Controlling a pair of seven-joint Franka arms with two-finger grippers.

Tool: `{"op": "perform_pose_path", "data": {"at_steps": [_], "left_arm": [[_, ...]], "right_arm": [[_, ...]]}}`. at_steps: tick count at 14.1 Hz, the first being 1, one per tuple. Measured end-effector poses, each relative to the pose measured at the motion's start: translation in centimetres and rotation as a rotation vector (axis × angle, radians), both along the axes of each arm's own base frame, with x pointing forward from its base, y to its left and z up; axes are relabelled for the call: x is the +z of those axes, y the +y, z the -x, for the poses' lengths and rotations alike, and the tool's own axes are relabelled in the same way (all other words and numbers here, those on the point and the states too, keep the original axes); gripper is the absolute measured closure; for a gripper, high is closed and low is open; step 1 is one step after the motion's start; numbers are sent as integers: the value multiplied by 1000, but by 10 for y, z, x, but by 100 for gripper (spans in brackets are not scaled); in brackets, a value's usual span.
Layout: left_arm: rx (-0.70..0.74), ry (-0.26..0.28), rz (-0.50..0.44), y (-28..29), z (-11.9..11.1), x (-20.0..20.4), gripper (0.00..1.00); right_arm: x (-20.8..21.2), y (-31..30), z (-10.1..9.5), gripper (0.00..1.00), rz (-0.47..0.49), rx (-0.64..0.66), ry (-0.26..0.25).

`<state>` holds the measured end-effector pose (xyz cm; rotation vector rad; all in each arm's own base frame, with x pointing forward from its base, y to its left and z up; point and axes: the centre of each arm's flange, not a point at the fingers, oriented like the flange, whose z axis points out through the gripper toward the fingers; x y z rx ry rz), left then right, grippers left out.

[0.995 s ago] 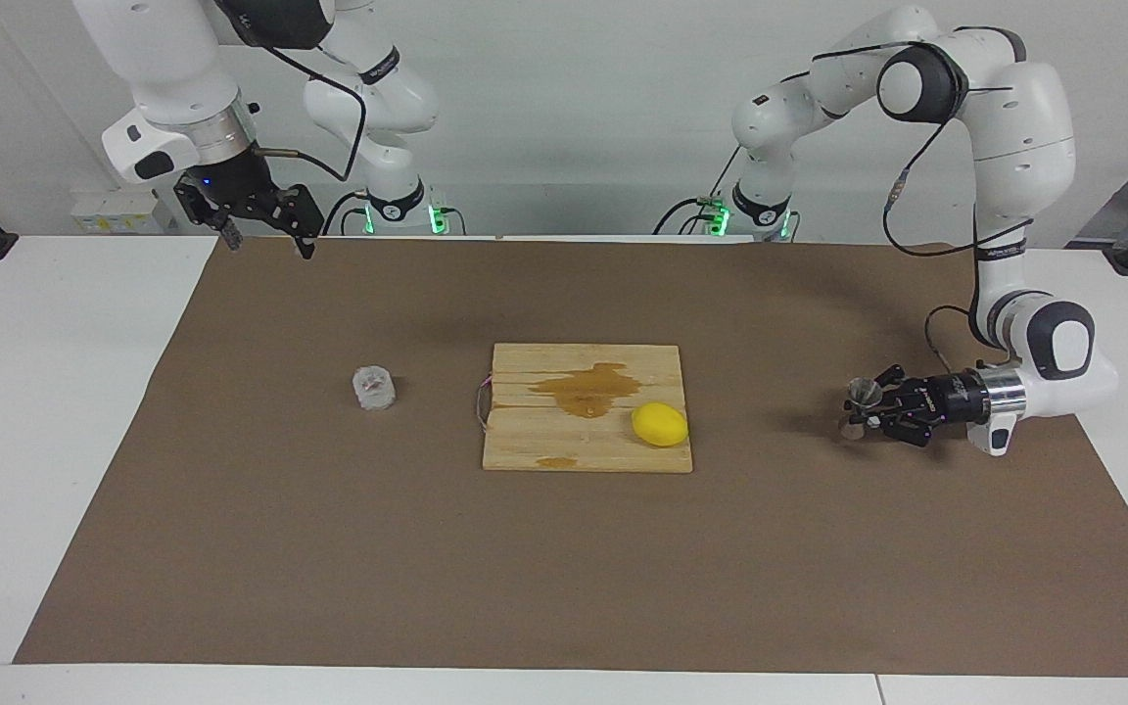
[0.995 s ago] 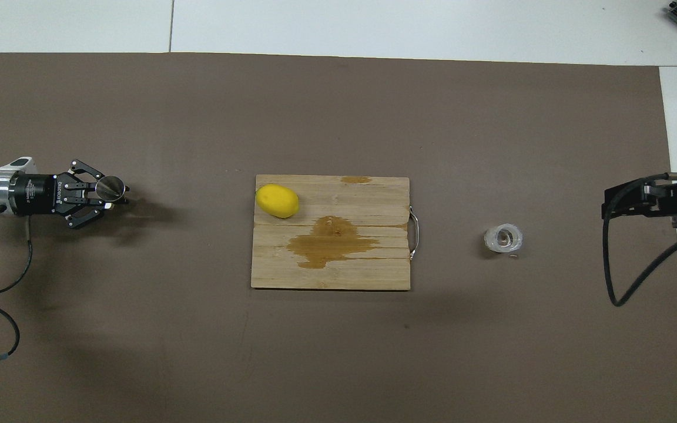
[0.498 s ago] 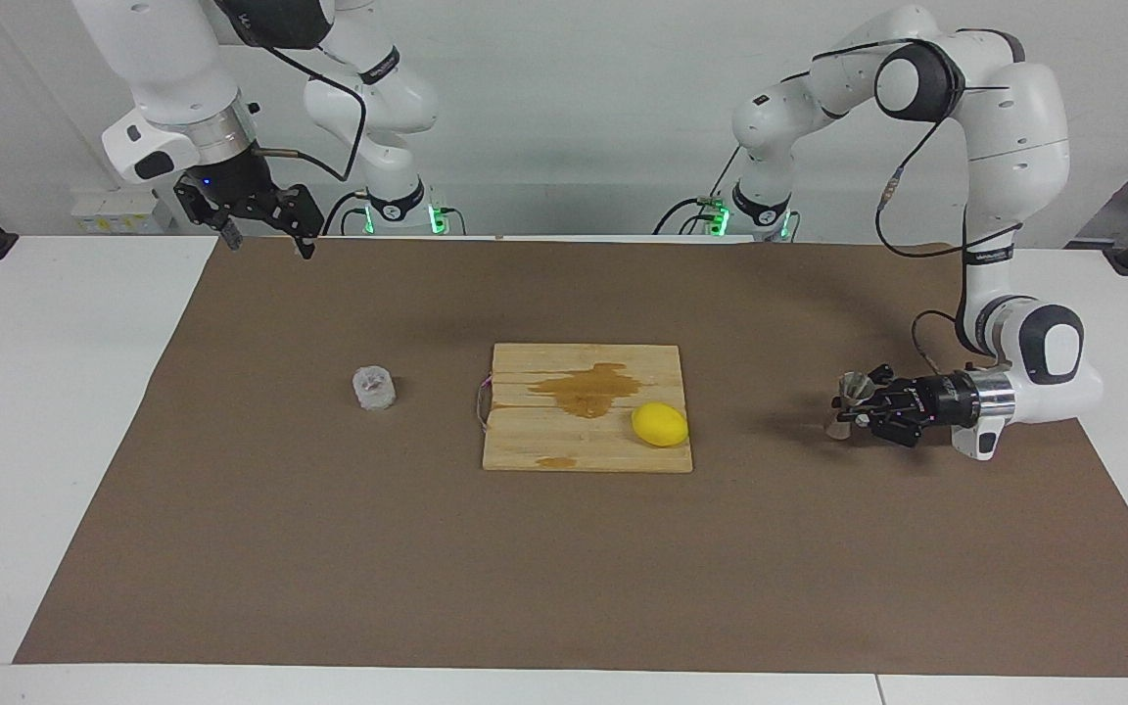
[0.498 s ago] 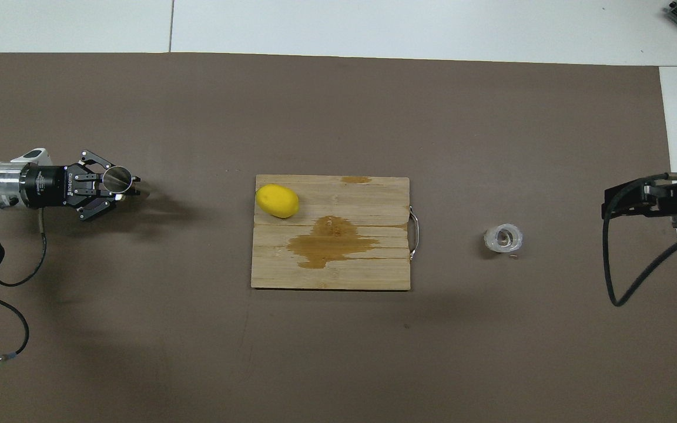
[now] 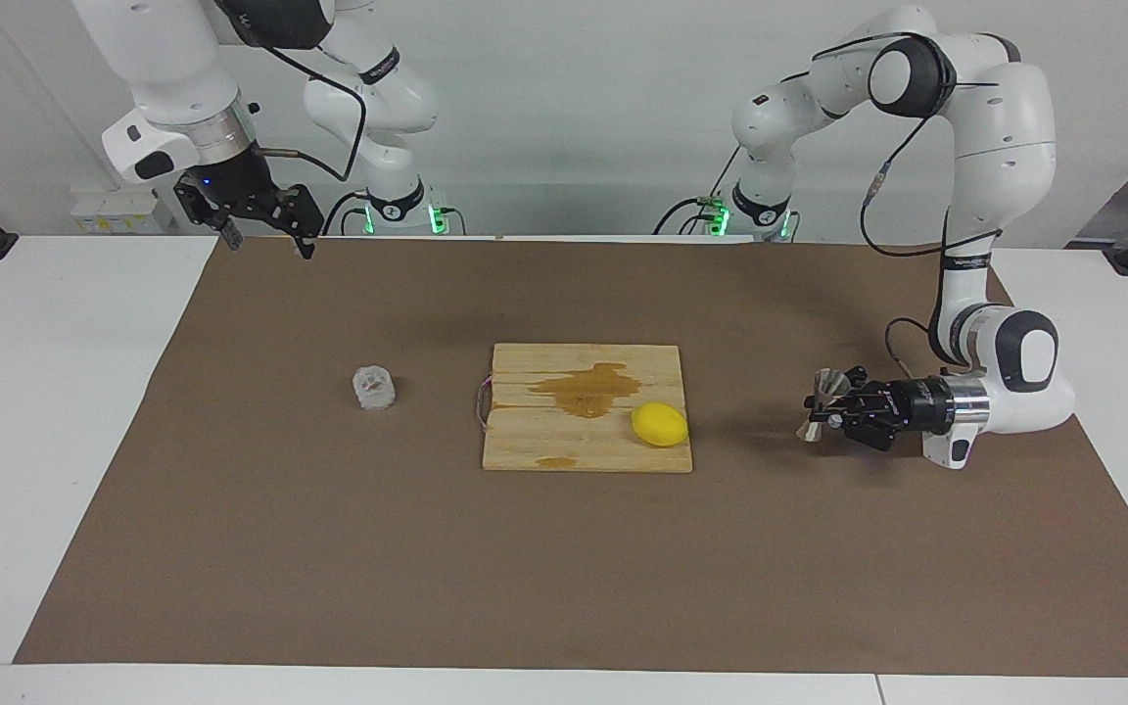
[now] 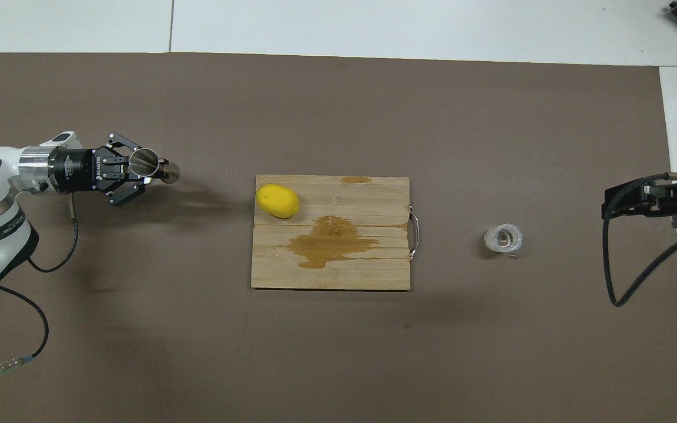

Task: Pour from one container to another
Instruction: 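Lift the metal cup with the left gripper and carry it onto the board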

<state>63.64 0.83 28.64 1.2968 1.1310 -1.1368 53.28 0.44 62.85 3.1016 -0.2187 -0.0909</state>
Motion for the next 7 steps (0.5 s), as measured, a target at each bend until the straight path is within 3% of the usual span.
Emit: {"op": "perform_pose_path", "data": {"at_steps": [4,7], "left_arm": [[63,24,-12,-71,-3,18,78],[106,46,-25,-118,13,30,78]], "right_arm": [[0,-1,0,0,0,-2,0],[0,-2,0,0,0,-4,0]]}}
